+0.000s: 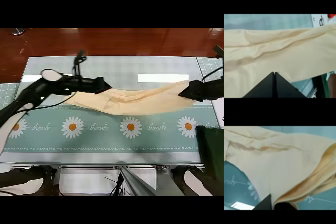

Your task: Fold the shirts.

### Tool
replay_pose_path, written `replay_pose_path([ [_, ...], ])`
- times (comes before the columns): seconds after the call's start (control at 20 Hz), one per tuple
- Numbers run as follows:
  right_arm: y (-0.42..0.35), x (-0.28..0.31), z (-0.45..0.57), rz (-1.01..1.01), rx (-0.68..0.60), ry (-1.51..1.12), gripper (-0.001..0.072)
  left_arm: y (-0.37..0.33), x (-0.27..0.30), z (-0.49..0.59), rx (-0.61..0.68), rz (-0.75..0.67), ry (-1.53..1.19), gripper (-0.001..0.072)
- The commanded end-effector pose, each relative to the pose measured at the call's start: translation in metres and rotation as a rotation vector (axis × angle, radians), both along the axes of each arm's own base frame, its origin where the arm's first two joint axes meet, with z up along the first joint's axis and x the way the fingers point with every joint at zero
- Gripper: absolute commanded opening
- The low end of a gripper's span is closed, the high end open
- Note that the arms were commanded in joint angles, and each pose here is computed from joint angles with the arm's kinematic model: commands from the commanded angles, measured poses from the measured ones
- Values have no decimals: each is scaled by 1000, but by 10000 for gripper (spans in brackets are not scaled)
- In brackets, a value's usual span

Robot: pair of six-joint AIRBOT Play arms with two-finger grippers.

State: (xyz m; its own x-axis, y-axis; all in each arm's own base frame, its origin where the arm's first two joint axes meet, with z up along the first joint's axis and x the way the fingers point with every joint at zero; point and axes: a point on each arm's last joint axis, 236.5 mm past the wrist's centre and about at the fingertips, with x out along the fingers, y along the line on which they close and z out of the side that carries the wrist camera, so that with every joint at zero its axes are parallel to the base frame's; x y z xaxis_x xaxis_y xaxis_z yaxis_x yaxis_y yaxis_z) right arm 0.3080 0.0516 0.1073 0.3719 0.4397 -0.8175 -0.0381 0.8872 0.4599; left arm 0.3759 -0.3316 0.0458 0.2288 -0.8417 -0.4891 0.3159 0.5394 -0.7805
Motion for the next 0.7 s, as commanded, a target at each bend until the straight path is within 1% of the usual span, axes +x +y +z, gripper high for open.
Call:
replay_pose_path([
  [0.0,13,-35,26,-31,16,-93,17,-84,-33,-25,8,-132,69,29],
  [0.25,22,-47,40,-16,35,-125,17,-174,-111,-72,39,-310,194,29],
  [0.4,22,-46,41,-17,33,-131,17,-206,-168,-83,53,-456,233,30],
  [0.5,22,-46,41,-18,33,-132,17,-210,-166,-75,39,-466,220,30],
  [0.55,22,-46,41,-18,33,-132,17,-206,-151,-65,23,-455,211,30],
  [0.65,22,-46,41,-18,33,-132,17,-179,-104,-41,-13,-408,195,30],
])
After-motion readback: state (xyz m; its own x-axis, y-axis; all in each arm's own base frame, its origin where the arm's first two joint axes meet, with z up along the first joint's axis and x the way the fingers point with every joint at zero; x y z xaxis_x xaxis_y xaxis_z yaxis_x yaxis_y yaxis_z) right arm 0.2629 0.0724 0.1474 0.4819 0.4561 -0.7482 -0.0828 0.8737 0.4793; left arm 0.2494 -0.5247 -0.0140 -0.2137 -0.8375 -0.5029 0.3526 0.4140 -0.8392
